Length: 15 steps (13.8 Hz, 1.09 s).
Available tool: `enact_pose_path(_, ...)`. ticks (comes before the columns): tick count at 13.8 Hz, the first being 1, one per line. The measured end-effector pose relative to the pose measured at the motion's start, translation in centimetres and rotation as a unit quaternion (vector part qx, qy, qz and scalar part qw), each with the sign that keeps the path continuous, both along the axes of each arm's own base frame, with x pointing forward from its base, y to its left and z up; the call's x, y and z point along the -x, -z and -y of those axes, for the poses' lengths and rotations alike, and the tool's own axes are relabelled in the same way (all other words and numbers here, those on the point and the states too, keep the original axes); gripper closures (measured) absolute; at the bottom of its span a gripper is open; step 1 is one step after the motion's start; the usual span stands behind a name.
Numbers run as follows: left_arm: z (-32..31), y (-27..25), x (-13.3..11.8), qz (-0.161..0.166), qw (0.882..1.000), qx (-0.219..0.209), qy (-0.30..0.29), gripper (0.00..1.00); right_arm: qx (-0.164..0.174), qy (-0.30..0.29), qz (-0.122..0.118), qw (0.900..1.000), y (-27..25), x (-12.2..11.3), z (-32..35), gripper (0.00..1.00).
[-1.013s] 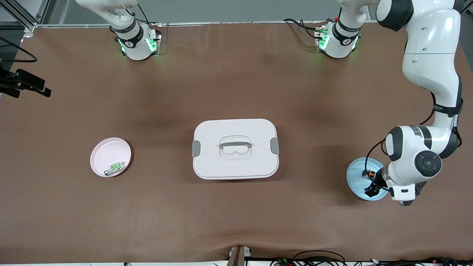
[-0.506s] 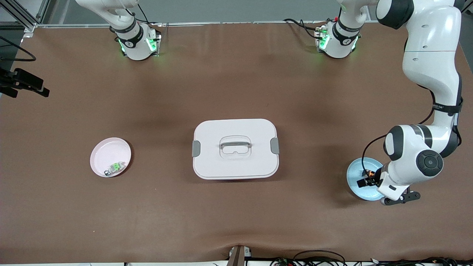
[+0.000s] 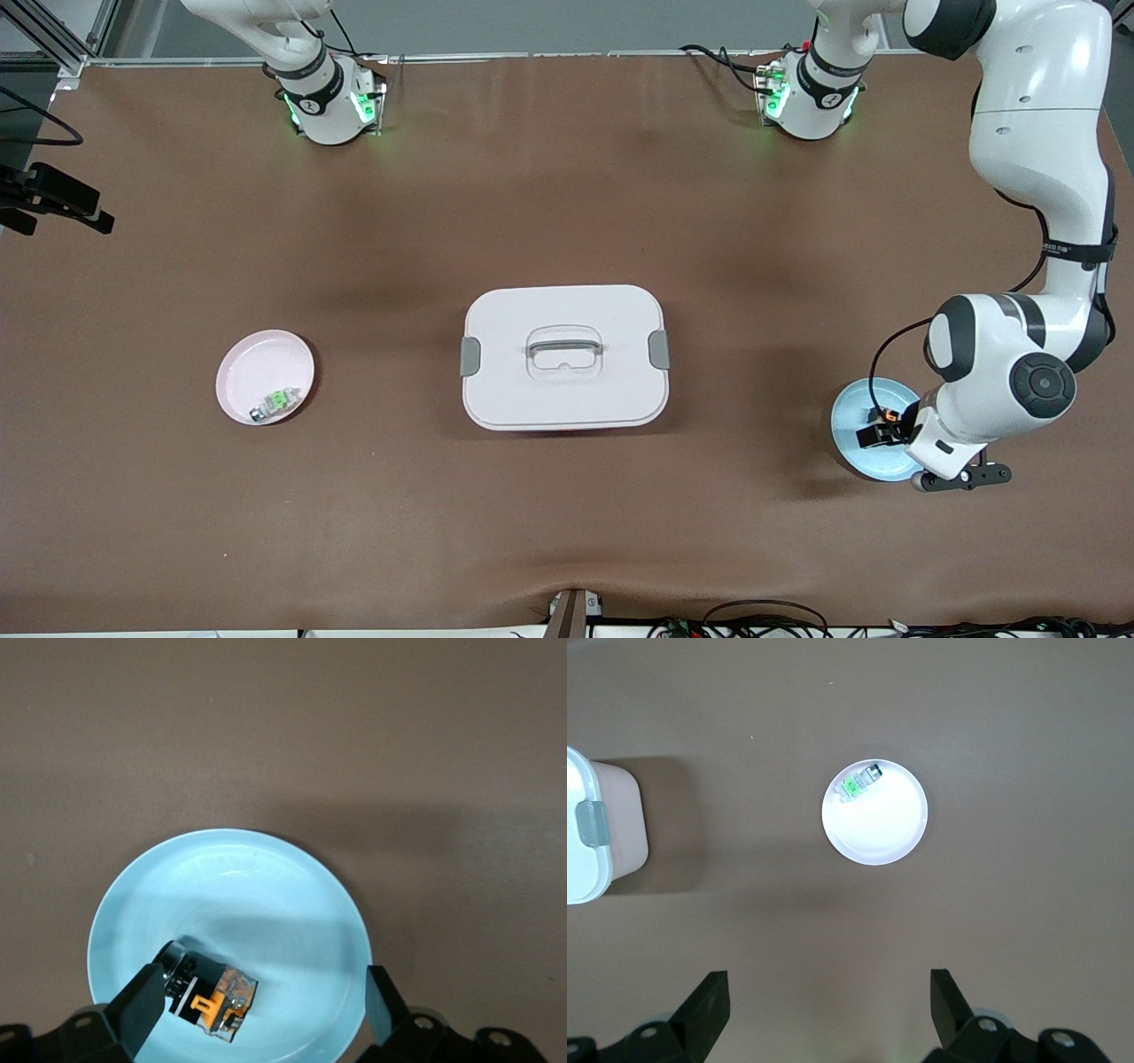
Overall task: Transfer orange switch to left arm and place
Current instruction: 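Open the left gripper and release the switch on the plate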
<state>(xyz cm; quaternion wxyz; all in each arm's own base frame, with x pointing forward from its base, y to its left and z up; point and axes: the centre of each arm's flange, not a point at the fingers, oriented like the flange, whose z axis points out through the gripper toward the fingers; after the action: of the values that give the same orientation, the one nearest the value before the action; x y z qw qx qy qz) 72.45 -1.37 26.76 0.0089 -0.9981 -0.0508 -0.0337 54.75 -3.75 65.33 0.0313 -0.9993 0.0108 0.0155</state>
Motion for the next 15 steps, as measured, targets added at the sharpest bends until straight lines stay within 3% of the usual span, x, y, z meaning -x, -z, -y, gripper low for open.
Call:
enact_pose_path(6,2.7,-9.7,1.2,0.029,0.999,-0.002,0.018,0.0,0.0,0.0,0.0,1.0,0.0,0.0,0.0,0.0)
enact_pose_path(15,0.4,-23.3,6.6,0.0,1.0,-0.005,-0.002,0.0,0.001,0.001,0.0,1.0,0.0,0.0,0.1,0.0)
